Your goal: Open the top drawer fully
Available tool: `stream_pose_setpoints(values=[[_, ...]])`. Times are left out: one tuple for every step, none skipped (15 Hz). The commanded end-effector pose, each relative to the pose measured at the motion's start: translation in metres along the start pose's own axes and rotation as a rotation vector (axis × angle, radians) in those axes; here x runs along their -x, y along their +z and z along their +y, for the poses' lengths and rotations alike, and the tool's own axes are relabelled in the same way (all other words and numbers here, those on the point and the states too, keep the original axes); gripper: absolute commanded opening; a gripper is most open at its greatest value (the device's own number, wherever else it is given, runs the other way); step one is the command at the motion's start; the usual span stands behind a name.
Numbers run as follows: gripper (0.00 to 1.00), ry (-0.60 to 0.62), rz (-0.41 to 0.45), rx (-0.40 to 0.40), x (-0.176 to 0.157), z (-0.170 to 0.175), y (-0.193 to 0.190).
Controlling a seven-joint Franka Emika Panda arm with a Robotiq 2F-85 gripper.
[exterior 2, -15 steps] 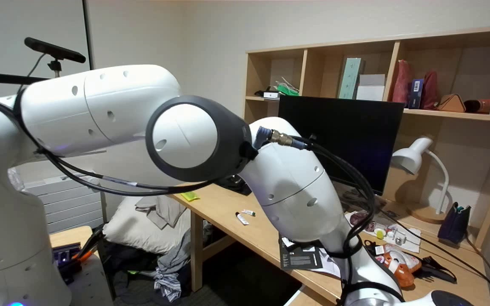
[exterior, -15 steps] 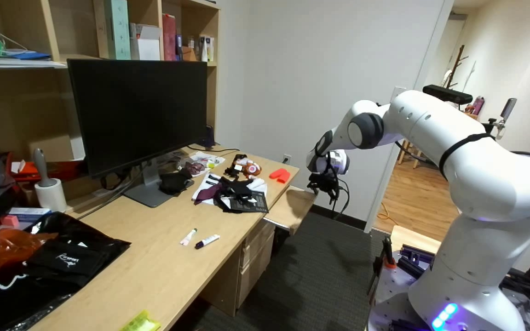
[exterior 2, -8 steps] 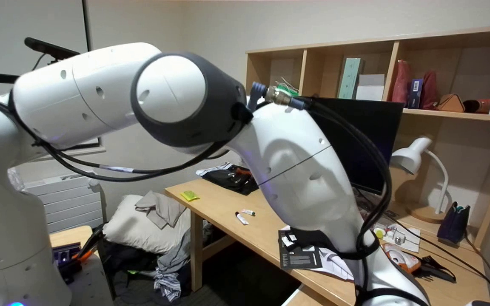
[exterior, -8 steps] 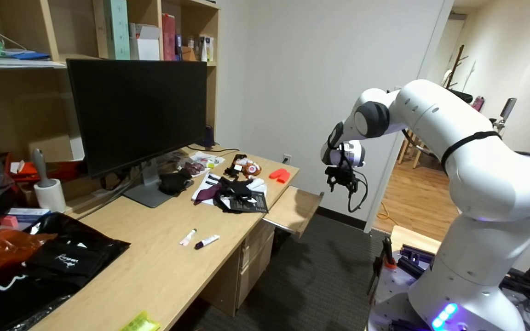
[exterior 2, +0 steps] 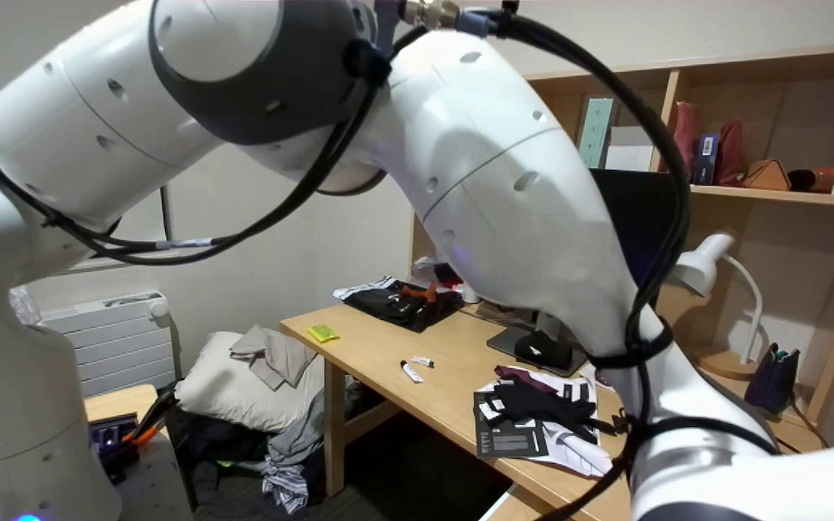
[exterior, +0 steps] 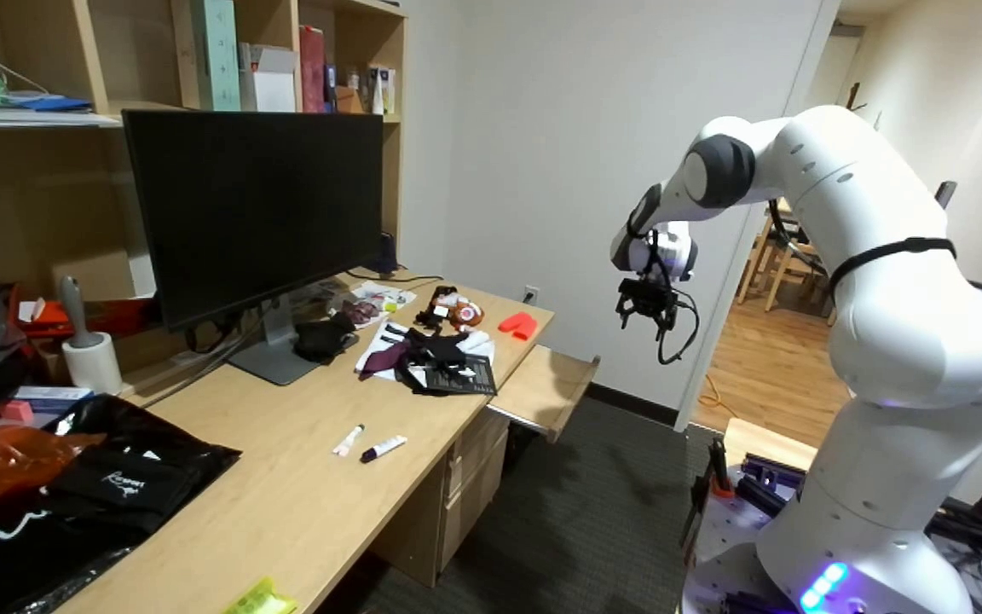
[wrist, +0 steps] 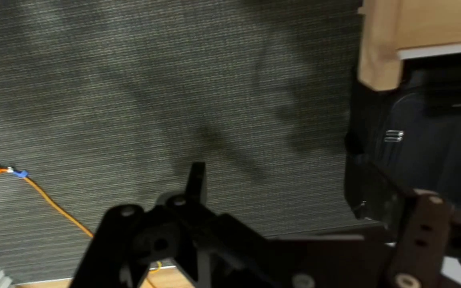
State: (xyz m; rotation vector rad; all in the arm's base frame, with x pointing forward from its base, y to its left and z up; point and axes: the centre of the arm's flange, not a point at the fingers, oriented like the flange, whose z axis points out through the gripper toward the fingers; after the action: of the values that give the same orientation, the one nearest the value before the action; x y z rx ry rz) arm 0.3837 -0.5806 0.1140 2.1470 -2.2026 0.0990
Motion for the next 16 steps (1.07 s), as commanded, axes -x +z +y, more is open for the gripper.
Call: stream_pose_setpoints(values=[[1.00, -0.100, -0.058, -0.114, 0.046, -0.039, -0.034], [1.00, -0.122, -0.081, -0.124, 0.057, -0.052, -0.036], [1.00, -0.168, -0.104, -0.129, 0.071, -0.070, -0.035], [1.00, -0.203, -0.114, -0.147, 0.085, -0.082, -0.035], [1.00, -0.267, -0.130, -0.165, 0.105, -0.095, -0.033], [1.00, -0.325, -0.132, -0.178, 0.122, -0.107, -0.029], [1.00, -0.380, -0.142, -0.183, 0.140, -0.115, -0.024], [1.00, -0.432, -0.156, -0.178, 0.154, -0.123, -0.019], [1.00, -0.478, -0.169, -0.171, 0.167, -0.127, -0.015], [1.00, -0.516, -0.181, -0.171, 0.176, -0.132, -0.011], [1.00, -0.531, -0.194, -0.160, 0.183, -0.130, -0.010], [1.00, -0.544, -0.201, -0.156, 0.187, -0.130, -0.008], [1.00, -0.532, -0.193, -0.154, 0.187, -0.126, -0.007], [1.00, -0.523, -0.193, -0.153, 0.186, -0.122, -0.005], [1.00, -0.505, -0.190, -0.154, 0.183, -0.116, -0.002], [1.00, -0.496, -0.189, -0.151, 0.178, -0.113, 0.001]])
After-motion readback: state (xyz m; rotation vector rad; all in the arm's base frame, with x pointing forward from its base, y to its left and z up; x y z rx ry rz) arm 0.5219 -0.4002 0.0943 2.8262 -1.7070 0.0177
